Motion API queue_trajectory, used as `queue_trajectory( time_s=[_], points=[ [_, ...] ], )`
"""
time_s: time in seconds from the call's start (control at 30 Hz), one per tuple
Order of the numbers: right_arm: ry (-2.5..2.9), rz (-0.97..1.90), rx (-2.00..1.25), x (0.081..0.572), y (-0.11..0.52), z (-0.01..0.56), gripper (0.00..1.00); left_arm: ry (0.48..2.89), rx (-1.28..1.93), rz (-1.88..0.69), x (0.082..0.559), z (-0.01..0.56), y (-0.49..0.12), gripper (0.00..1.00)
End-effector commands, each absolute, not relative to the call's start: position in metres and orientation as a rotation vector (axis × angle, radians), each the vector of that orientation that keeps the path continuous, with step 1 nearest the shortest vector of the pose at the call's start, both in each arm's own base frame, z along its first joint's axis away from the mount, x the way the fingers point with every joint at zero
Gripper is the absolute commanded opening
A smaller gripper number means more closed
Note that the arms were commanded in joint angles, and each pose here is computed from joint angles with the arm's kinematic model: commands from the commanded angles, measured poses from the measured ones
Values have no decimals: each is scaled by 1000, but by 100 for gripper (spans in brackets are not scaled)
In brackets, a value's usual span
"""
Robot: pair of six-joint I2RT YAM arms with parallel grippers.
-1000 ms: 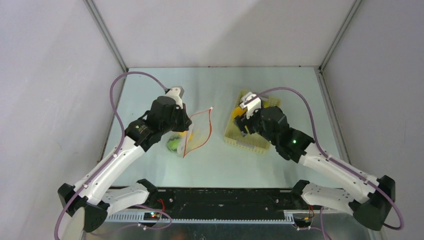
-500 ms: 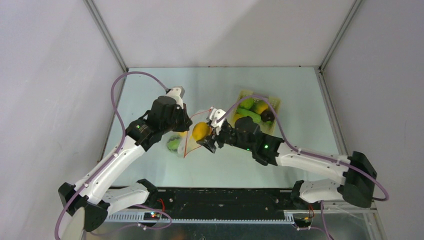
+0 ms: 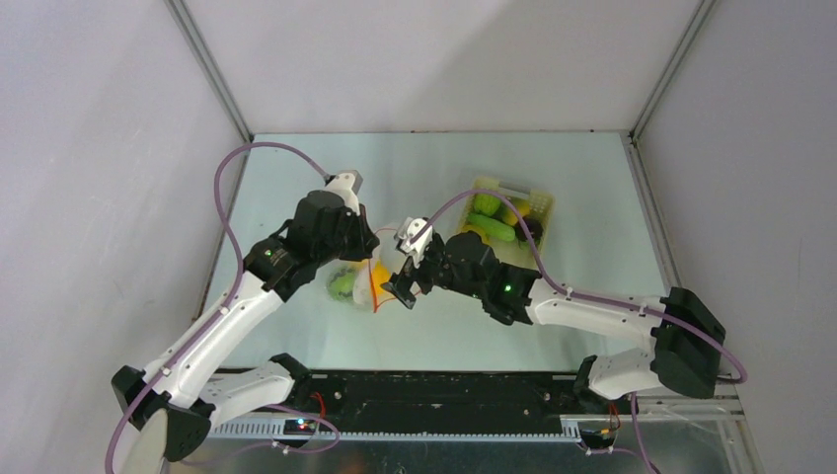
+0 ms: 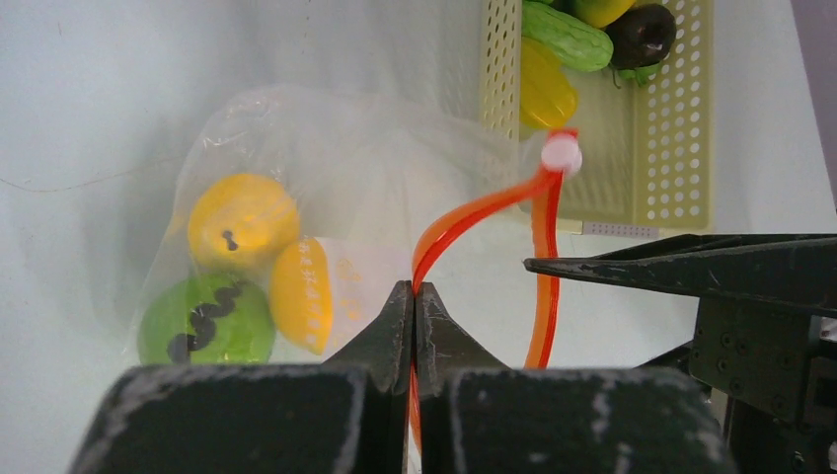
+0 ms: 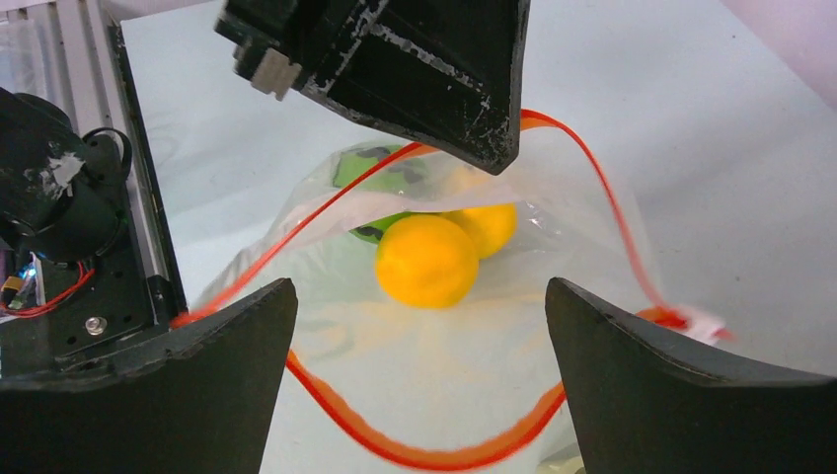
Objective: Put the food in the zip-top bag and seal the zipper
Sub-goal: Place the fake fruit in the zipper food storage bag.
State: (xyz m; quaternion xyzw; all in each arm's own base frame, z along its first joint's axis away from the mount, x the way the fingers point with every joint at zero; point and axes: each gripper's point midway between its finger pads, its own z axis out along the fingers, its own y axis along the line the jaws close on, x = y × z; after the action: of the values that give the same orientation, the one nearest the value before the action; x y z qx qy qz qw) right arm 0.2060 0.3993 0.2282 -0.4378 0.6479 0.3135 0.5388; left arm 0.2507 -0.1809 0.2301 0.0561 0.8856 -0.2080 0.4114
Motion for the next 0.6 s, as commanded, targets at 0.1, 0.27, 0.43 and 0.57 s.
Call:
queue_trajectory(
  time_s=[0.1,0.27,0.43,0.57],
  points=[
    [1420,790,-955,198,397,291,100,2161,156,-548,254,251,-184,0],
    [1462,807,-805,201,373,316,99,2166,151,-541,255,250,-183,0],
    [1709,672,-474,244,316,296,99,2173,121,-534,255,251,-181,0],
    [1946,592,-156,280,263,254,100,2168,84,-515,255,256,-176,0]
  ],
)
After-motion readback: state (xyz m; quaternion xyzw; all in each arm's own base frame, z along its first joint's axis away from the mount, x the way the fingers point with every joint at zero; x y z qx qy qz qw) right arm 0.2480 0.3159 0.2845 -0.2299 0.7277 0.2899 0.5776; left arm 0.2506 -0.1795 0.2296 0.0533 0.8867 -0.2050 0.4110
